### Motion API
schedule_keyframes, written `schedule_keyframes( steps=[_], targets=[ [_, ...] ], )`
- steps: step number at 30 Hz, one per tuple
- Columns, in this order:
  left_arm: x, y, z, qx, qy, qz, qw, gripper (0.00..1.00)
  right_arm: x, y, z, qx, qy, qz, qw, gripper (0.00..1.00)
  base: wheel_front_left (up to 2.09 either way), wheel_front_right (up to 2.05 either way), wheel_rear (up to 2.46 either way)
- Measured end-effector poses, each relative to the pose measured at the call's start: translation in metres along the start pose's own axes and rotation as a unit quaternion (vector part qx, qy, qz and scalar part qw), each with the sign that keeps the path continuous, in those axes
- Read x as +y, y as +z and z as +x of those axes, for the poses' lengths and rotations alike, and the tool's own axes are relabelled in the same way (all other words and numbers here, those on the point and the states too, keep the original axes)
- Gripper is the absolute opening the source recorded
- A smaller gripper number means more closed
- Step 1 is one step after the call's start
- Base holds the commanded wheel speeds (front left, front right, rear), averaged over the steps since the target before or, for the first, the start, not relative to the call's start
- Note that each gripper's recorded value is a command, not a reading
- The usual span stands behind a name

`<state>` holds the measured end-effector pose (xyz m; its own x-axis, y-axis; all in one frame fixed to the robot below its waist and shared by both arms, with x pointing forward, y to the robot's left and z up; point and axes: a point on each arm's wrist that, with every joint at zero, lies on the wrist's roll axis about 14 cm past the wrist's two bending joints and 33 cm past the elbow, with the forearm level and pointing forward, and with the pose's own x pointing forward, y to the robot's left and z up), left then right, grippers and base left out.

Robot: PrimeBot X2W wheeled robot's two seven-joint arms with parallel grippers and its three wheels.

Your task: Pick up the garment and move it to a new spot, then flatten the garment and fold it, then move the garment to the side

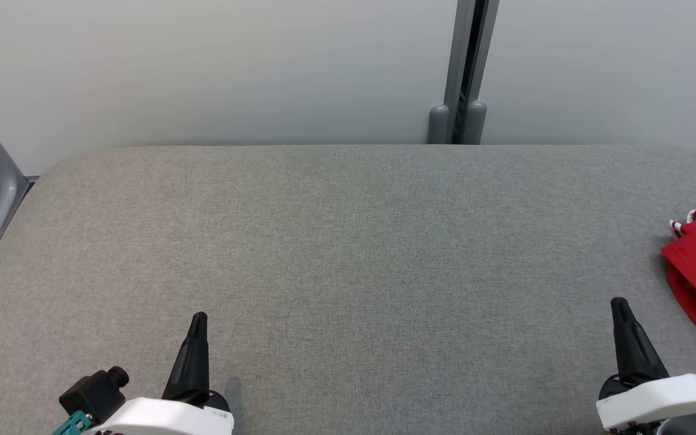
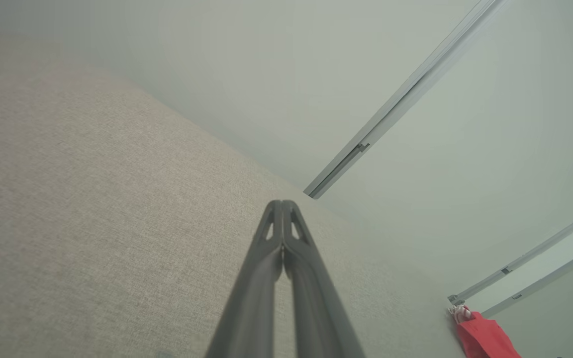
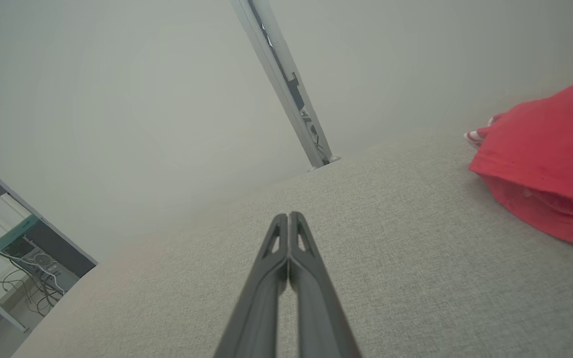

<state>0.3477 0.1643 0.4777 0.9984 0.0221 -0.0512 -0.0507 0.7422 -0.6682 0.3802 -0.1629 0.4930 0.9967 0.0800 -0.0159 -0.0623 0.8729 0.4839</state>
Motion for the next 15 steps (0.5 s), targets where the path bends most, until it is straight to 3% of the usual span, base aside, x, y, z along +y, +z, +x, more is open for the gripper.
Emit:
schedule_keyframes(
  steps=[15],
  targets=[
    [-0.008,0.000,0.009,0.009,-0.006,-0.088,0.996,0.00,-0.024,0.009,-0.007,-0.005,-0.039,0.116,0.992,0.00,0.00,0.00,0.00]
  ],
)
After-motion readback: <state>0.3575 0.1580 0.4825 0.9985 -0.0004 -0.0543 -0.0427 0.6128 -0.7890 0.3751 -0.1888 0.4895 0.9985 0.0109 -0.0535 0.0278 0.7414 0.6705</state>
